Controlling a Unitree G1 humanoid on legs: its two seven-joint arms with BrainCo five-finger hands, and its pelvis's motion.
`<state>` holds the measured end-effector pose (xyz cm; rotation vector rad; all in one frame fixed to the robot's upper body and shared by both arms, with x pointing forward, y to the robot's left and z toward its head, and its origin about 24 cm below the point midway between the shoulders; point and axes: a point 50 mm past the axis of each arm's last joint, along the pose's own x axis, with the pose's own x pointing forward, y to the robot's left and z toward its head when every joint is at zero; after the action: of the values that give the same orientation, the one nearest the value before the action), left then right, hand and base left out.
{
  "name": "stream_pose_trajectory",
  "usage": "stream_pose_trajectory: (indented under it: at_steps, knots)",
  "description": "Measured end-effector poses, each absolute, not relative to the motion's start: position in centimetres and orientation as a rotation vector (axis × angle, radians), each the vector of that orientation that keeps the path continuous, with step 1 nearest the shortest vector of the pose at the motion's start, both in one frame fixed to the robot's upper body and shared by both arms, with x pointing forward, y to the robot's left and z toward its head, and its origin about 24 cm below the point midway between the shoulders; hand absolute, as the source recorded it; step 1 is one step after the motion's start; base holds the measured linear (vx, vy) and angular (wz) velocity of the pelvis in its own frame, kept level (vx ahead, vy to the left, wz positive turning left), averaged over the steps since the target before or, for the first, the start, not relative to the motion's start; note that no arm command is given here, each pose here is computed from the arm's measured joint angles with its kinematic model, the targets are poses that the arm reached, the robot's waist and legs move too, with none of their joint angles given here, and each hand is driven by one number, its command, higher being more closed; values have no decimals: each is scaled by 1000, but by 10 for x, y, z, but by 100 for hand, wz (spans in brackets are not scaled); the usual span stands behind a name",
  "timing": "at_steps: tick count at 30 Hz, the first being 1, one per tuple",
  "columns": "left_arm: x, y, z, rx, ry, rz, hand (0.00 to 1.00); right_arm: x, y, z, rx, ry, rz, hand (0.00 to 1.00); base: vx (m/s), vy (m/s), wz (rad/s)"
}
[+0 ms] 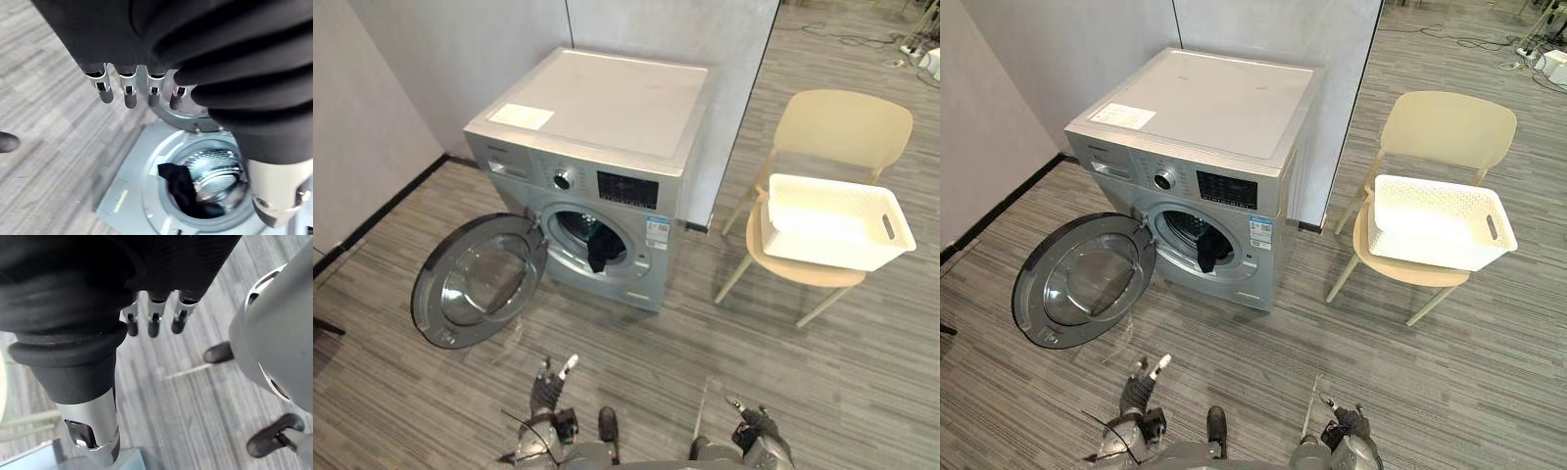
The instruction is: Pick up the laundry basket with both hands and put the clothes into the washing machine.
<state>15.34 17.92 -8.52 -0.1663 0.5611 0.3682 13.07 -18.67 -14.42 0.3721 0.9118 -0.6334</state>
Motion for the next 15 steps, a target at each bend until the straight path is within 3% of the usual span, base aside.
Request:
stream_pose_trajectory:
  at_steps: [7,15]
  knots:
    - [157,177,-89,-162,575,387,0,129,-181,-143,363,909,-606,0,58,-12,-11]
    - [114,189,-153,-105,1011,444,0,123,-182,-154,394,1004,-633,0,51,-27,-21]
